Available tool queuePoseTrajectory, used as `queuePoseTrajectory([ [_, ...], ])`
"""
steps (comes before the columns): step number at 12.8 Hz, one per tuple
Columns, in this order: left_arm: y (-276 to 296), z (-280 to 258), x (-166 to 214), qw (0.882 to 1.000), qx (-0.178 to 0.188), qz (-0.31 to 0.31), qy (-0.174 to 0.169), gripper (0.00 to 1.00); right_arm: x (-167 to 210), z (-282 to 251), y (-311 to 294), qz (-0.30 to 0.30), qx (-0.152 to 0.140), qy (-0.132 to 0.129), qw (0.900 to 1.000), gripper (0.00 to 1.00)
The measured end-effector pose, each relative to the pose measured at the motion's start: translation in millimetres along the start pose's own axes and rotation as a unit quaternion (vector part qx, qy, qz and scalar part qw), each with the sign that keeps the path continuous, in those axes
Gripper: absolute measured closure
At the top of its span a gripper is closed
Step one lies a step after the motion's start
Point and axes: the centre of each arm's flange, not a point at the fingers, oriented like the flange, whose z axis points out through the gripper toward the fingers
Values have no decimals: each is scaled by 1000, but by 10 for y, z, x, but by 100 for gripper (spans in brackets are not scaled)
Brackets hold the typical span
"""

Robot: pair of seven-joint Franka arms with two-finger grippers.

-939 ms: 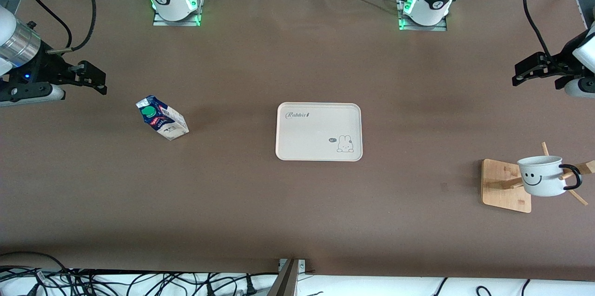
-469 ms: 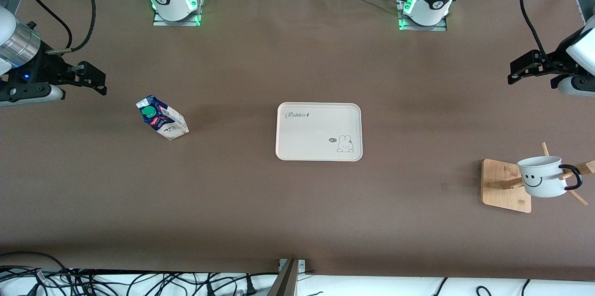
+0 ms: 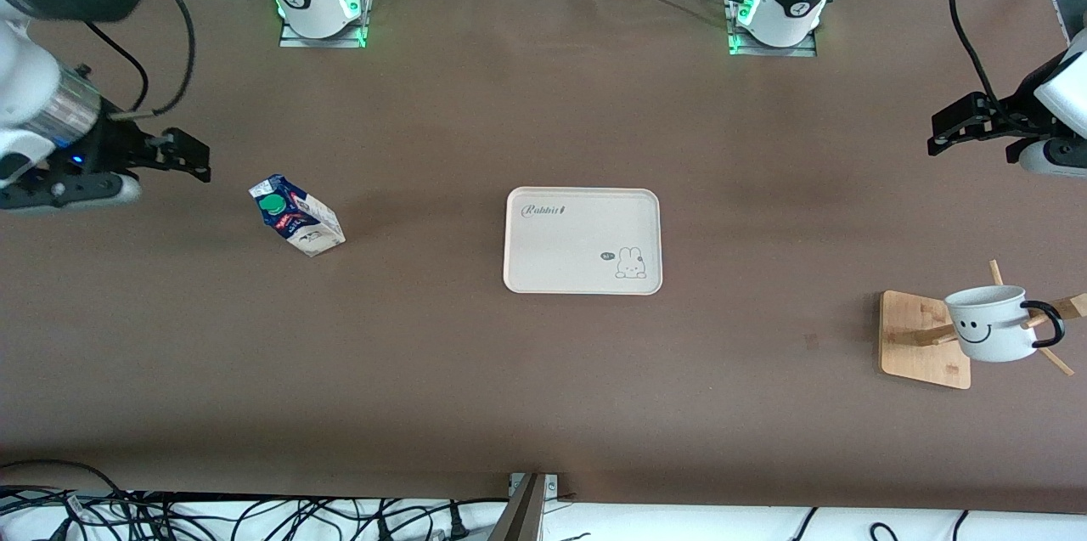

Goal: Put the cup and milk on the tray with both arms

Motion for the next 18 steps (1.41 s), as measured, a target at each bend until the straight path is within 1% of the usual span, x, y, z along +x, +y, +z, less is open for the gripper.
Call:
queuePoseTrajectory([
  [2, -10, 163, 70, 1000, 1, 0, 12, 0, 145, 474, -110, -16, 0, -37, 999, 0],
  [4, -16, 344, 111, 1000, 2, -1, 15, 0, 184, 930, -220, -25, -1, -56, 998, 0],
  [5, -20, 392, 136, 1000, 2, -1, 23, 0, 151, 1163, -246, -28, -1, -58, 998, 0],
  [8, -32, 585, 240, 998, 6, -1, 62, 0, -10, 1753, -291, -34, 0, -48, 998, 0],
  [10, -43, 839, 289, 997, 8, -2, 83, 0, -100, 1961, -311, -36, 0, -42, 998, 0],
  [12, -57, 1081, 324, 994, 11, -3, 113, 0, -170, 2038, -319, -38, 0, -44, 998, 4],
  [13, -78, 1170, 336, 992, 13, -5, 129, 0, -183, 2039, -319, -38, 1, -44, 998, 16],
  [14, -135, 1233, 345, 989, 14, -12, 148, 0, -186, 2025, -323, -39, 1, -43, 998, 30],
  [15, -233, 1285, 348, 985, 11, -24, 170, 0, -187, 2008, -334, -40, 1, -42, 998, 40],
  [16, -331, 1339, 345, 980, 5, -40, 195, 0, -187, 1992, -347, -41, 1, -40, 998, 40],
  [18, -422, 1463, 328, 968, 6, -55, 244, 0, -189, 1977, -356, -42, 1, -39, 998, 28],
])
